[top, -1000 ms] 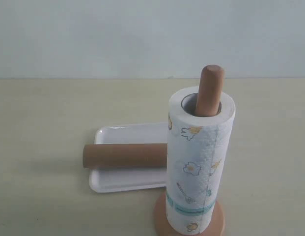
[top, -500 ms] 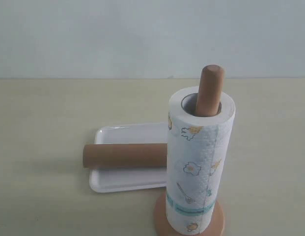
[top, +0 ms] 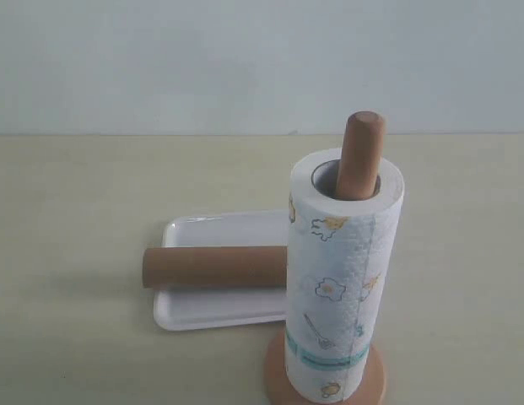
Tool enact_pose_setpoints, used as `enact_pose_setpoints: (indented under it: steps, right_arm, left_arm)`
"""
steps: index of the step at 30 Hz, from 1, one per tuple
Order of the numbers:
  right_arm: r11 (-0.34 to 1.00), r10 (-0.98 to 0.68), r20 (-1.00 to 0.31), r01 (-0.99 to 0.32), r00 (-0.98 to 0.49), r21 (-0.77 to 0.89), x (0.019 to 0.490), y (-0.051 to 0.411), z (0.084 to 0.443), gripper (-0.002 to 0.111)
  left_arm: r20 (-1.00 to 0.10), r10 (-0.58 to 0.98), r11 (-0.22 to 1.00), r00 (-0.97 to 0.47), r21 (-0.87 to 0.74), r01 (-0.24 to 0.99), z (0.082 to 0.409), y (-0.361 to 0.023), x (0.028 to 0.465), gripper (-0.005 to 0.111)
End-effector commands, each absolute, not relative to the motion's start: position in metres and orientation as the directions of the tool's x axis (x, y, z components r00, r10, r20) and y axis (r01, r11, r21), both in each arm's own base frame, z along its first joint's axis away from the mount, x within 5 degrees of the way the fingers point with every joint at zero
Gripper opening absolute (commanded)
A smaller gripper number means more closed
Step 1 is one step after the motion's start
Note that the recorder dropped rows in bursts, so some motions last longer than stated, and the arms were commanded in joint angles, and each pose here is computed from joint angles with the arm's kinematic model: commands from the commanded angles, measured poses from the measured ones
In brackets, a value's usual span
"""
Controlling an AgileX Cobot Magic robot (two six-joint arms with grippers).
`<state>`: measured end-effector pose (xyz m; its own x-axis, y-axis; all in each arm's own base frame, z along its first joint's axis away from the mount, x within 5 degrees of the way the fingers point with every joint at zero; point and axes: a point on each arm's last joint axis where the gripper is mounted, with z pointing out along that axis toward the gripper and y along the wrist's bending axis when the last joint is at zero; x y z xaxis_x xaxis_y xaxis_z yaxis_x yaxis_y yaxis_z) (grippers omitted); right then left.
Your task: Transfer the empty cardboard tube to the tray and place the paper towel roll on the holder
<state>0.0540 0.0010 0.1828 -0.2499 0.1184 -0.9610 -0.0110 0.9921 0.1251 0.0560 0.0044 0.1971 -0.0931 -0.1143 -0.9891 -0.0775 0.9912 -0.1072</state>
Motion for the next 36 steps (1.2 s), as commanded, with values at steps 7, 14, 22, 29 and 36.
enact_pose_setpoints:
  steps: [7,14,22,29,36]
  right_arm:
    - [0.992,0.116,-0.963,-0.009,-0.242,0.122,0.0539,0.0007,0.1835,0.000]
    - [0.992,0.116,-0.963,-0.009,-0.242,0.122,0.0539,0.0007,0.1835,0.000]
    - [0.992,0.116,-0.963,-0.009,-0.242,0.122,0.0539,0.0007,0.1835,0.000]
    - [0.992,0.116,-0.963,-0.009,-0.242,0.122,0.0539,0.0007,0.1835,0.000]
    - [0.992,0.116,-0.963,-0.009,-0.242,0.122,0.0539,0.0007,0.1835,0.000]
  left_arm:
    - [-0.969,-0.101,0.992,-0.223,-0.081,-0.096,0.1842,0.0051,0.0538,0.004]
    - [-0.970,-0.099,0.992,-0.223,-0.079,-0.096,0.1843,0.0052,0.0538,0.004]
    - [-0.970,-0.099,0.992,-0.223,-0.079,-0.096,0.1843,0.0052,0.0538,0.004]
    - [-0.970,-0.097,0.992,-0.223,-0.077,-0.097,0.1843,0.0052,0.0538,0.004]
    - [-0.970,-0.097,0.992,-0.223,-0.077,-0.097,0.1843,0.0052,0.0538,0.004]
